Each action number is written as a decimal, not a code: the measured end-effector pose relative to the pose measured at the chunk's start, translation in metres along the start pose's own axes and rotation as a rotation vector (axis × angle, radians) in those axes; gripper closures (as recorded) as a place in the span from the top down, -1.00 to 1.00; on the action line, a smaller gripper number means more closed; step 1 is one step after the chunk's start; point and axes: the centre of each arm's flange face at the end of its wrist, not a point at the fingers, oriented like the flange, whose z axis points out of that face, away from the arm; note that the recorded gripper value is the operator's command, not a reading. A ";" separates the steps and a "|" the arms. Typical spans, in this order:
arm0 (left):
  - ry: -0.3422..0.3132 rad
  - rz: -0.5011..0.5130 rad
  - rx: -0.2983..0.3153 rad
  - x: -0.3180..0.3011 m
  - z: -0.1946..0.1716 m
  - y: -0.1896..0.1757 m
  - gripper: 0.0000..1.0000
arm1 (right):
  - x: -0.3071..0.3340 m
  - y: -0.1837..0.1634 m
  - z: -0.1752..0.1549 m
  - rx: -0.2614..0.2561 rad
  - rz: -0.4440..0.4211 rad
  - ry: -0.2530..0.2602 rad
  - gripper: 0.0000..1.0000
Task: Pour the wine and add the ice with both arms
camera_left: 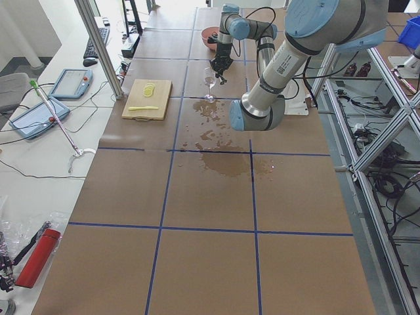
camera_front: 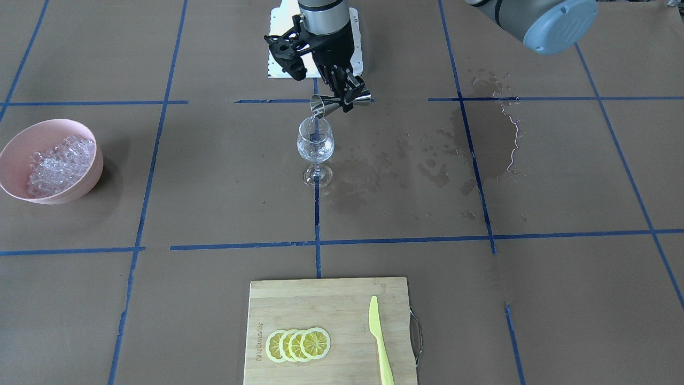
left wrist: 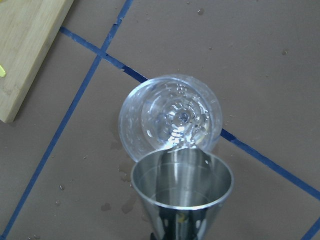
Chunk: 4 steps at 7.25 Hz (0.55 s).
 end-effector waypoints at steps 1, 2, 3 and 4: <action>-0.007 -0.002 -0.024 0.001 -0.006 -0.002 -1.00 | 0.000 0.000 0.000 0.000 0.000 0.000 1.00; -0.014 -0.004 -0.046 0.002 -0.011 -0.007 -1.00 | 0.000 0.000 0.000 0.000 0.000 0.000 1.00; -0.021 -0.006 -0.066 0.004 -0.013 -0.014 -1.00 | 0.000 0.000 0.000 -0.001 0.001 0.000 1.00; -0.026 -0.007 -0.077 0.005 -0.015 -0.018 -1.00 | 0.000 0.000 0.000 -0.001 0.001 0.000 1.00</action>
